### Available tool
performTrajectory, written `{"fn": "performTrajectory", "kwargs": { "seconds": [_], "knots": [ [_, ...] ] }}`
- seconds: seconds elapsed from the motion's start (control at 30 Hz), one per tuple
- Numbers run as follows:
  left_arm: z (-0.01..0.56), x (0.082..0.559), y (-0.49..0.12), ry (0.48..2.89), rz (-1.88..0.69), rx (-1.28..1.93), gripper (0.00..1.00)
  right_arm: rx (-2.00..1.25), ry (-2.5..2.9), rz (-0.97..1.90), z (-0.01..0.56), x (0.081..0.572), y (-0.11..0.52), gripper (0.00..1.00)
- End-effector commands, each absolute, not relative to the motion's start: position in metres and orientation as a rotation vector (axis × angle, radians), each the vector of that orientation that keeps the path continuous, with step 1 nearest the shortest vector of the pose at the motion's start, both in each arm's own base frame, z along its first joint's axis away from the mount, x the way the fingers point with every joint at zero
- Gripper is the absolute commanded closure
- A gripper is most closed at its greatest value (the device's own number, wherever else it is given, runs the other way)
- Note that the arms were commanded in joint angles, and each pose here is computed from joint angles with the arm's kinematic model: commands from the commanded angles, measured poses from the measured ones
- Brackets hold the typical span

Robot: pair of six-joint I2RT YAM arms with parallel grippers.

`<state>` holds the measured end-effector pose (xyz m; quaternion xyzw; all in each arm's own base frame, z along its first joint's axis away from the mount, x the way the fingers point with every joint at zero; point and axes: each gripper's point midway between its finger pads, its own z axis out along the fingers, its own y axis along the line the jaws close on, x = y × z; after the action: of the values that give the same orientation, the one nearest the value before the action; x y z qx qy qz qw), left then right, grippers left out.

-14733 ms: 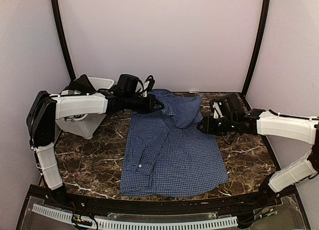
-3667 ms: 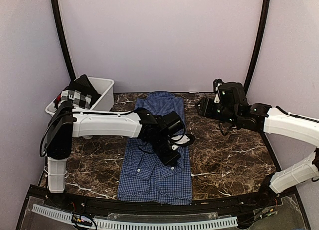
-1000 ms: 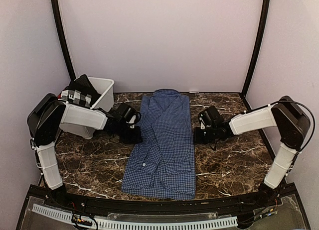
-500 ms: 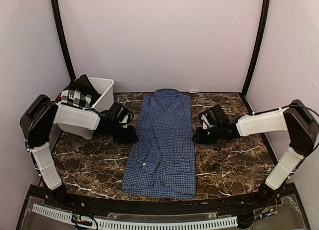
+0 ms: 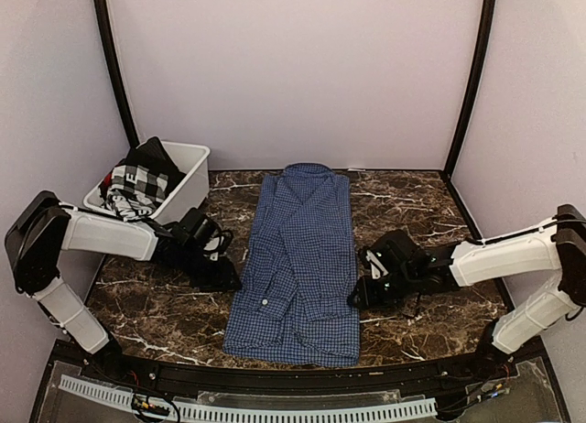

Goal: Fold and stack the long sleeve shirts
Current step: Pick up the rectangle-folded shirt from the center of the board.

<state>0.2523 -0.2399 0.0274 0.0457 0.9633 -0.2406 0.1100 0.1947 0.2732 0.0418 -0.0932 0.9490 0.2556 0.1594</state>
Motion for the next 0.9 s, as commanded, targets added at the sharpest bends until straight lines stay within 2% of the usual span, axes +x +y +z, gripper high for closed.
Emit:
{"fn": "performTrajectory", "kwargs": {
  "seconds": [0.0,0.2,0.53,0.77,0.87],
  "knots": [
    [0.026,0.220,-0.243,2.889,-0.765,0.171,0.57,-0.182,2.757,0.792,0.036,0.171,0.274,0.70],
    [0.021,0.206,-0.248,2.917,-0.794,0.200,0.57,-0.135,2.784,0.875,0.026,0.156,0.278,0.64],
    [0.014,0.189,-0.252,2.980,-0.802,0.238,0.59,-0.086,2.787,0.873,0.022,0.159,0.278,0.63],
    [0.013,0.178,-0.273,2.995,-0.895,0.228,0.68,-0.074,2.786,0.880,0.022,0.161,0.278,0.63],
    [0.012,0.175,-0.277,2.997,-0.924,0.216,0.77,-0.073,2.766,0.903,0.024,0.163,0.280,0.64]
  ]
}}
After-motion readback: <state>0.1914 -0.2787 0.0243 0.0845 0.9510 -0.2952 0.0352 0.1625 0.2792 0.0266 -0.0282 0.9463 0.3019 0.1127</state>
